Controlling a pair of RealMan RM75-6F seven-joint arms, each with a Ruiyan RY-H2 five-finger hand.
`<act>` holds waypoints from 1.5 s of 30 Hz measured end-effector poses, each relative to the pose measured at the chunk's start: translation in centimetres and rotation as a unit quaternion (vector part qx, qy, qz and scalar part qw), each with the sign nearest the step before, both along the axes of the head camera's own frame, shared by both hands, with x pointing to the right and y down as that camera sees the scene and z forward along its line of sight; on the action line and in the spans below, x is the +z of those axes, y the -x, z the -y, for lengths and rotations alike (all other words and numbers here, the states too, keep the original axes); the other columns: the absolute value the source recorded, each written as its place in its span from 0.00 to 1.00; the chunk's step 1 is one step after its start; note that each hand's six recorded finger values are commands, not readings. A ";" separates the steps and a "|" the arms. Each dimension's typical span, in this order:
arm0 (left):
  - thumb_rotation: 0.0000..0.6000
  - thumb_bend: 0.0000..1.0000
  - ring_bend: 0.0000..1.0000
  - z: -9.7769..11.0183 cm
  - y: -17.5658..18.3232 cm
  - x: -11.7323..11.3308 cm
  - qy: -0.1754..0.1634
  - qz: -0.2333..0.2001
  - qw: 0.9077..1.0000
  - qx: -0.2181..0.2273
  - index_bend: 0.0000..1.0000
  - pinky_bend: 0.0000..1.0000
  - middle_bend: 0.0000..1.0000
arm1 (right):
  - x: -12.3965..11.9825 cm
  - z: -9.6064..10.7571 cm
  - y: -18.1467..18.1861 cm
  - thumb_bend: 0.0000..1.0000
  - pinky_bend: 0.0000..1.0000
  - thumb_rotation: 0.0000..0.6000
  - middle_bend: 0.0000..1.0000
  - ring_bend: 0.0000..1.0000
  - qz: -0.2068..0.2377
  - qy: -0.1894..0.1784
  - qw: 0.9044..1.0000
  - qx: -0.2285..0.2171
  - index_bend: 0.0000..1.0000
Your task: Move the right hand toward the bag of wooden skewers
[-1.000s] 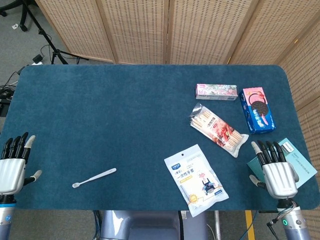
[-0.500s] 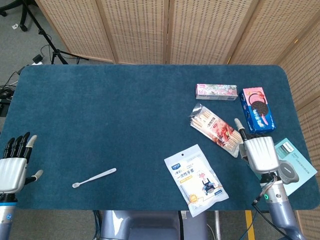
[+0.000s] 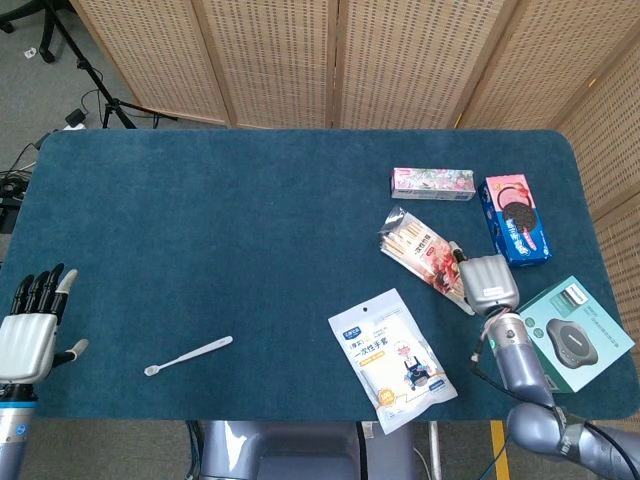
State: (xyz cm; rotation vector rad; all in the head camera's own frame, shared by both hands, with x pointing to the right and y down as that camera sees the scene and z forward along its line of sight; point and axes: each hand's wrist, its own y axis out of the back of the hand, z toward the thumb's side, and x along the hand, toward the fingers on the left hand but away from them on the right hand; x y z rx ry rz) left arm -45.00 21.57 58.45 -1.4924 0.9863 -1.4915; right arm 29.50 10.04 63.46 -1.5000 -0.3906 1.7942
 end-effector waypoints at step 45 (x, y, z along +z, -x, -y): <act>1.00 0.03 0.00 0.0 0.1 0.4 0.006 0.001 1.000 0.002 0.00 0.00 0.00 | 4.6 0.8 4.6 1.00 0.87 1.00 0.72 0.88 -0.020 0.099 0.995 -0.002 0.00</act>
